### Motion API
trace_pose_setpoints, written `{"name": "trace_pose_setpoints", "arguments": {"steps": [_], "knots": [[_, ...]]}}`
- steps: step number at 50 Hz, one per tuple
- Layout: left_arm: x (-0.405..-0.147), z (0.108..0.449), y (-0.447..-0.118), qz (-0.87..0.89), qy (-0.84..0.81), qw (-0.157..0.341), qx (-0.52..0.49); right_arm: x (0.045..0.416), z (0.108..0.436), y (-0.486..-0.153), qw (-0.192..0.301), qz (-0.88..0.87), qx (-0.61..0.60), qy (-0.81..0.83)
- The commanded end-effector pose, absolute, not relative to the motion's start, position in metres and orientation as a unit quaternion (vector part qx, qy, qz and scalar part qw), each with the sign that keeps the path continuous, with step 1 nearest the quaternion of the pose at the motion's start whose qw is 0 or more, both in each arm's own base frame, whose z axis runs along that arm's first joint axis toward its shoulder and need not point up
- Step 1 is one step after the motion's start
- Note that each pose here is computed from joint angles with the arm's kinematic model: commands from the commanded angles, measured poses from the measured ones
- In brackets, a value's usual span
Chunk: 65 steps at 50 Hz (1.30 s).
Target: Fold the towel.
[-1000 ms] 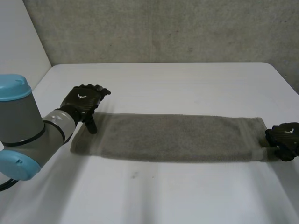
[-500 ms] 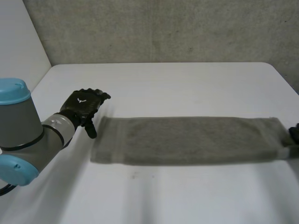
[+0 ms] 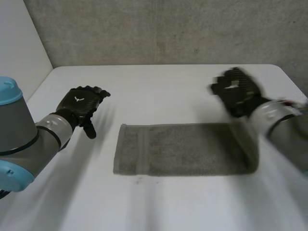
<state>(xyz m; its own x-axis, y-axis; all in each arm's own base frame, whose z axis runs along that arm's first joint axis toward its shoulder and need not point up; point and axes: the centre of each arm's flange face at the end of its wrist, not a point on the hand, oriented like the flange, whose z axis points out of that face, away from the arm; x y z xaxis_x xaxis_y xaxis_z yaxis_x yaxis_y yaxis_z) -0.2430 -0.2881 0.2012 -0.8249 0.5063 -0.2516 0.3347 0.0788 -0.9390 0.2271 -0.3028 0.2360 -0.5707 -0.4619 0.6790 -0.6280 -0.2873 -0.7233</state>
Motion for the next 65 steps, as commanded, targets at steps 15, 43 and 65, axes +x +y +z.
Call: {"name": "trace_pose_setpoints", "arguments": {"steps": [15,43,65], "knots": [[-0.243,0.202,-0.286,0.619,-0.727,0.07,-0.287,0.406,0.127,-0.126,-0.166,0.574,0.662,-0.452],[-0.314,0.176,-0.23,0.583,-0.725,0.163,-0.327,0.253,0.166,-0.234,-0.133,0.518,0.392,-0.748],[-0.31,0.132,-0.236,0.546,-0.769,0.11,-0.315,0.224,0.137,-0.251,-0.031,0.582,0.436,-0.685]]}}
